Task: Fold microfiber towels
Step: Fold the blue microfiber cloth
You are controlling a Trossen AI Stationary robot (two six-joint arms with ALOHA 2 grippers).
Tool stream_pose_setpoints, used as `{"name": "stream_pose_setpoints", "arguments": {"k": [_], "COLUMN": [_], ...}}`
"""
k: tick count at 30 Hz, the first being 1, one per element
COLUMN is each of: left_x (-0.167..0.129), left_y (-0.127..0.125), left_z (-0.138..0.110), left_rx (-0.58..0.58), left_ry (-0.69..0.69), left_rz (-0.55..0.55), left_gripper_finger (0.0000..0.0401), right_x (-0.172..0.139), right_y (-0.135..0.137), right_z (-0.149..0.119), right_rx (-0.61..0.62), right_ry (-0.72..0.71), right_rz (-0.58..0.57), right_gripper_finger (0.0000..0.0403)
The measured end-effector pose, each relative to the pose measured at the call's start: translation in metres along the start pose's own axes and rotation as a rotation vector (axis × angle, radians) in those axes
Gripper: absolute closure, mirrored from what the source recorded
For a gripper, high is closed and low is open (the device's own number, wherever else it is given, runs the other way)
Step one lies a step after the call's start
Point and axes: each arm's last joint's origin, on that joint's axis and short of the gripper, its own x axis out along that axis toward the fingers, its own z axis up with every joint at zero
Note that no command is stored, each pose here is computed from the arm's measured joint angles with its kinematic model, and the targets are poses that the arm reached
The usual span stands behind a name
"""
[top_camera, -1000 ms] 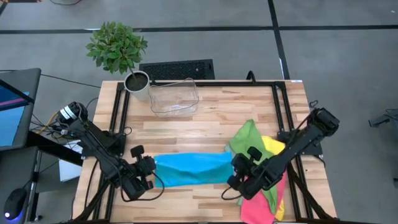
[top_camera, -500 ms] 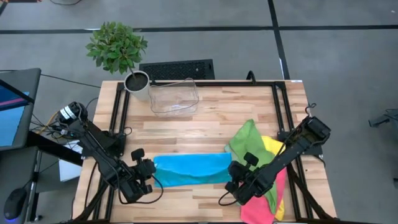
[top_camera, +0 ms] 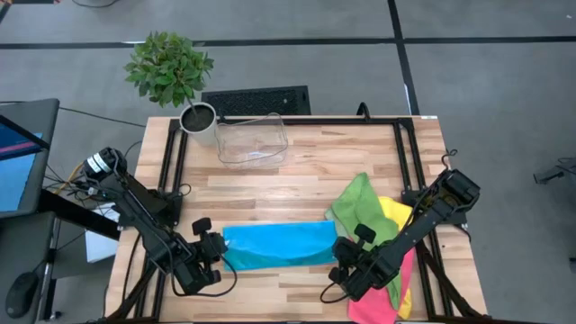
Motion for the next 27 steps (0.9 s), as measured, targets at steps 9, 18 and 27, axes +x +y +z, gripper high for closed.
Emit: {"name": "stream_pose_setpoints", "arguments": {"k": [9, 18, 27], "left_x": [0.000, 0.000, 0.001], "left_y": [0.000, 0.000, -0.003], "left_z": [0.000, -0.001, 0.008], "left_rx": [0.002, 0.036, 0.069], "left_ry": [0.011, 0.038, -0.120], "left_rz": [-0.004, -0.020, 0.013], "left_gripper_finger": [0.0392, 0.0321, 0.0251], "right_x": [0.000, -0.001, 0.004], "right_y": [0.002, 0.003, -0.002], "right_z": [-0.001, -0.002, 0.012], "right_rx": [-0.043, -0.054, -0.088], "right_ry": [0.036, 0.040, -0.065], "right_rz": [0.034, 0.042, -0.007], "right_gripper_finger": [0.0346, 0.0323, 0.0307]}}
